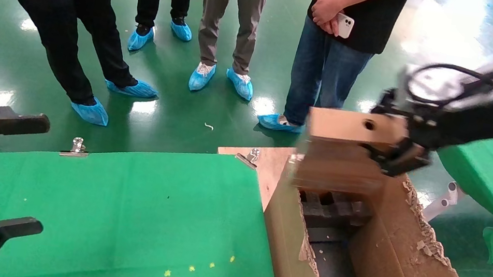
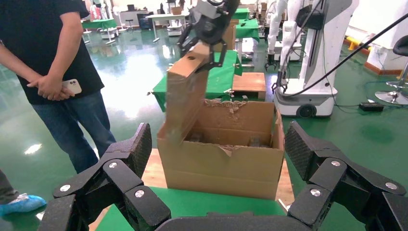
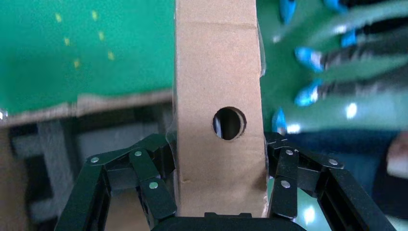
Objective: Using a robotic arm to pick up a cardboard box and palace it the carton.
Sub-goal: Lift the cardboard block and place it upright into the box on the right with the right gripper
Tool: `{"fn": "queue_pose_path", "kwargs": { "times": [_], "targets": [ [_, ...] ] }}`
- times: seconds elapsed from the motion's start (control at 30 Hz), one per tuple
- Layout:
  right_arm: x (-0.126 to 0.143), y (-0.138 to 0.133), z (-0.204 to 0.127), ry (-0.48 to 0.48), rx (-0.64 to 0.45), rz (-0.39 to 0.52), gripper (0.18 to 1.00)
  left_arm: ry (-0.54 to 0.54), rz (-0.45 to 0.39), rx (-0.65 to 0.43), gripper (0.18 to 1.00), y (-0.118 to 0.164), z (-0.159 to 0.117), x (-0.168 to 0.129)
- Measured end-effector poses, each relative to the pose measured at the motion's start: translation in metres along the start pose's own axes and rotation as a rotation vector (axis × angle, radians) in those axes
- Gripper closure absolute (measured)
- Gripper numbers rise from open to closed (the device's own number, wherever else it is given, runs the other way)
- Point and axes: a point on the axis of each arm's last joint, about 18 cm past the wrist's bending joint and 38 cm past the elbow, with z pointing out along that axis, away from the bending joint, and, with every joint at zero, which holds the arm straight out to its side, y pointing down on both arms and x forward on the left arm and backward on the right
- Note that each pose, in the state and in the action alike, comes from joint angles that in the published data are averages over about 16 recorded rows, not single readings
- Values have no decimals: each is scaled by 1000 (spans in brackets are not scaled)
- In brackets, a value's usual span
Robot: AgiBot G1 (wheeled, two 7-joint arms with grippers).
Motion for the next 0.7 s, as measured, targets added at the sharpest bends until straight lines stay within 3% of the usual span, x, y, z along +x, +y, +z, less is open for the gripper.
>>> {"fn": "queue_pose_path", "kwargs": {
  "times": [0.37, 0.7],
  "targets": [
    [-34, 63, -18, 5, -92, 150, 866, 0, 0, 0, 183, 0, 0, 0],
    [-49, 78, -14, -8, -82, 204, 868, 0, 0, 0, 183, 0, 0, 0]
  ]
}}
